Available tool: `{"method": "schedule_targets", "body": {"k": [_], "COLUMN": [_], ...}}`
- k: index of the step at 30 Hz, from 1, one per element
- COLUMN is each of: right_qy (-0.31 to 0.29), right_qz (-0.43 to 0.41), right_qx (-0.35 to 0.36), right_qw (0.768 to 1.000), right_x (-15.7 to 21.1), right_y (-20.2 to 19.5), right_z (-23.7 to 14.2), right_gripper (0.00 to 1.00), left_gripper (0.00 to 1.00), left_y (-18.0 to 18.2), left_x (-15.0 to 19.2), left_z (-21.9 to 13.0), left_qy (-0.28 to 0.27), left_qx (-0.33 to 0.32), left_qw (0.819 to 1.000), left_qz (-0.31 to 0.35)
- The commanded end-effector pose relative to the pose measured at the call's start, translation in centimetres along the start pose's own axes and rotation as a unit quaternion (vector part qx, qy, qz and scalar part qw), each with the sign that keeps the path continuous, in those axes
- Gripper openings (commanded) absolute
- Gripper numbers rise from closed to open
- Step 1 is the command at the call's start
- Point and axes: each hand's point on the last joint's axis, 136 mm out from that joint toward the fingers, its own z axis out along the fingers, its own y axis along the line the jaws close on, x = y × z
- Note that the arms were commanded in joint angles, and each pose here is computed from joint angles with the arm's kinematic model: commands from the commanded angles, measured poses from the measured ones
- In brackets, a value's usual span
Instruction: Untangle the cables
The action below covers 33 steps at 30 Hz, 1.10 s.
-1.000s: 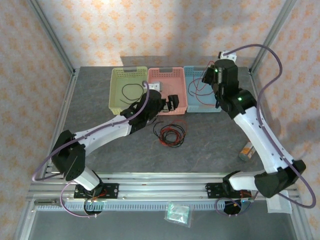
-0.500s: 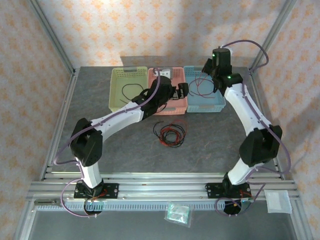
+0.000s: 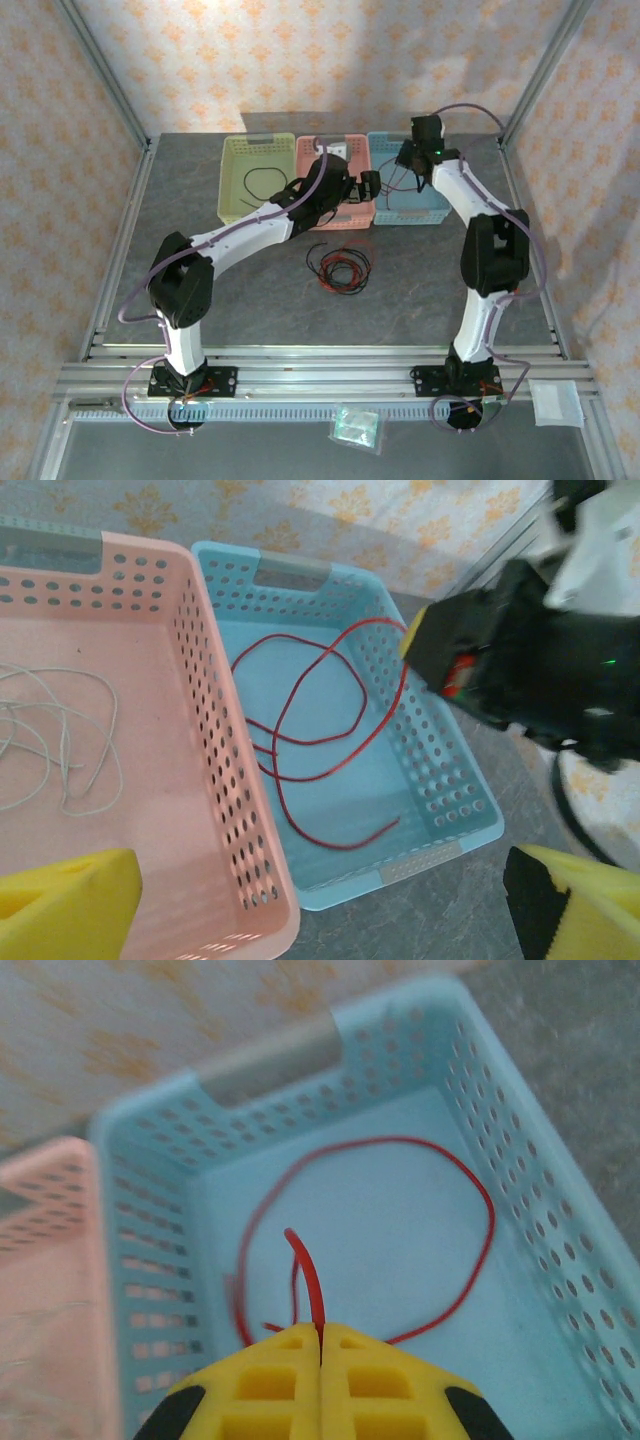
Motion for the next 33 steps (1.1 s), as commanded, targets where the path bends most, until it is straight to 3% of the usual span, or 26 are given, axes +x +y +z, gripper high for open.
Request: {"method": "schedule_targets", "body": {"k": [1,3,5,11,16,19,25,29,33], "right_qy": [0.014,0.031,0.042,0.031,0.005,-0.014,-0.038,-0.014,0.02], "right_qz": [-0.016,-0.03,-0.038,-0.048,-0.042,-0.042,-0.06,-0.073,-0.061], "right_qx": [0.062,0.079,0.095,0.125,0.14,0.129,0.055,0.008,-0.031], "right_qw": [0.998,0.996,0.994,0.991,0.989,0.991,0.996,0.997,0.997], "right_x": [0.8,1.6,2.0,0.6,-0.9,-1.1,1.6,5.6,10.8], "right_y": [-2.1,-2.6,-3.0,-3.7,-4.3,-3.9,-0.9,0.5,1.1], "right_z": [1.9,3.1,3.8,3.0,0.0,-2.7,-9.0,-12.1,-14.2], "right_gripper": [0.0,0.0,0.07,0.39,0.68,0.7,0.63,0.58,0.54], "left_gripper": [0.95,0.95,0.95,0.95,0.95,0.95,0.93,0.91,0.9], "left_y": [0.7,0.7,0.7,1.3,2.1,2.8,4.2,4.8,5.7], "left_x": [2.3,2.7,3.0,4.2,4.5,5.2,7.2,9.9,12.9], "left_z": [1.0,1.3,1.4,1.3,-0.2,-1.2,-3.9,-5.9,-7.5], "left_qy": [0.034,0.04,0.044,0.059,0.06,0.068,0.076,0.085,0.098], "left_qx": [-0.013,-0.012,-0.01,-0.012,-0.022,-0.028,-0.039,-0.049,-0.053], "left_qw": [0.999,0.999,0.999,0.998,0.997,0.997,0.996,0.994,0.994], "left_qz": [0.023,0.026,0.026,0.032,0.037,0.038,0.04,0.044,0.006]}}
